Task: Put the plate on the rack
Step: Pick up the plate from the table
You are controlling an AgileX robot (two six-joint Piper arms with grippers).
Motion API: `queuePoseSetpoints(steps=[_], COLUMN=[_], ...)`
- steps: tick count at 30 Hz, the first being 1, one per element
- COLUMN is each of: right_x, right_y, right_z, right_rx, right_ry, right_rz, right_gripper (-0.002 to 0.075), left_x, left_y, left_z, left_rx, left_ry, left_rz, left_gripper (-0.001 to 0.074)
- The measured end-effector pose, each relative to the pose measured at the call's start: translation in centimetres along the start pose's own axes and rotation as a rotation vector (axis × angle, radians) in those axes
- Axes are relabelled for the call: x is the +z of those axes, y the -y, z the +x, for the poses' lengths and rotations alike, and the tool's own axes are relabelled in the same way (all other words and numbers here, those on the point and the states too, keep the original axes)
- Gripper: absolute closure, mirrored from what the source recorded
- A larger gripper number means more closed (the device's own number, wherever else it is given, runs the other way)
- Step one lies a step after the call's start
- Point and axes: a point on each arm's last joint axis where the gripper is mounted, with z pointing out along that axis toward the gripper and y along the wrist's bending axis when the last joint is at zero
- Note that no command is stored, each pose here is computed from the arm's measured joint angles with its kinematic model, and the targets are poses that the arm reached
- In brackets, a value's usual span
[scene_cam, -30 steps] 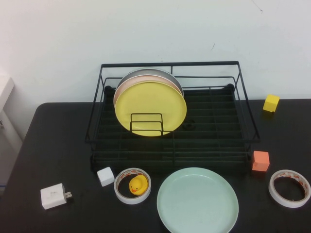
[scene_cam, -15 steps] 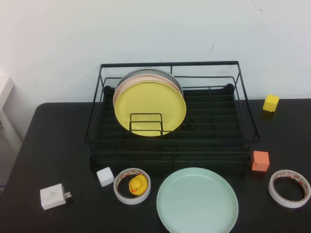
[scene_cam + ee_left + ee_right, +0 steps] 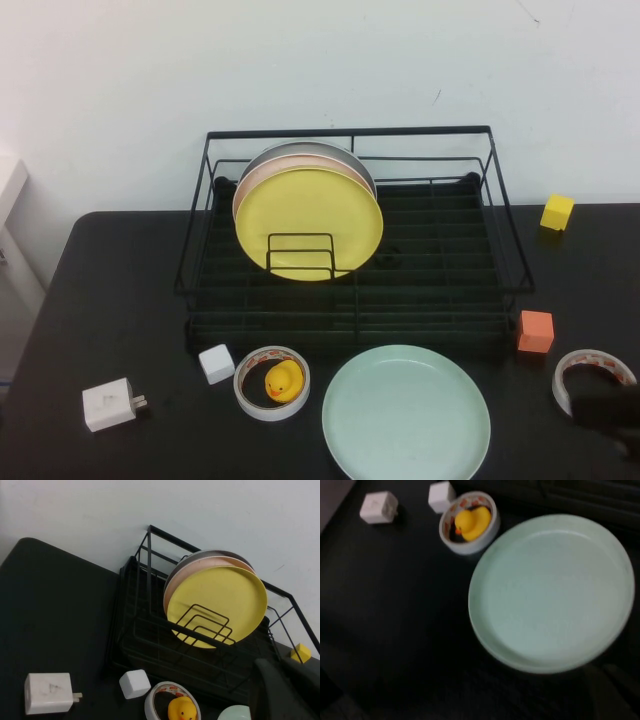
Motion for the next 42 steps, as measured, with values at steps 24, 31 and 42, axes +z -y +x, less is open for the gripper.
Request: queuePoseSetpoints(steps=[24,31,42], right_x=[13.2,14.2,17.1], right_y=[8.3,9.0,10.0], right_z=[3.0,2.9,2.7], right_rx=[0.361,0.335,0.327], right_ry=[-0.186,-0.191,-0.223], right_rz=[-0.058,-0.061,-0.063], right_gripper=[0.0525,0.0327,0.0309], left_x=[0.0,0.0,0.0], left_y=[0.0,0.0,0.0], left_z=[-0.1,-0.2,-0.3], left_rx=[0.009,0.013,0.043], left_ry=[0.006,0.017,0.029], left_rz=[0.0,0.004,0.004], left_gripper=[0.0729,0.0729,0.0729])
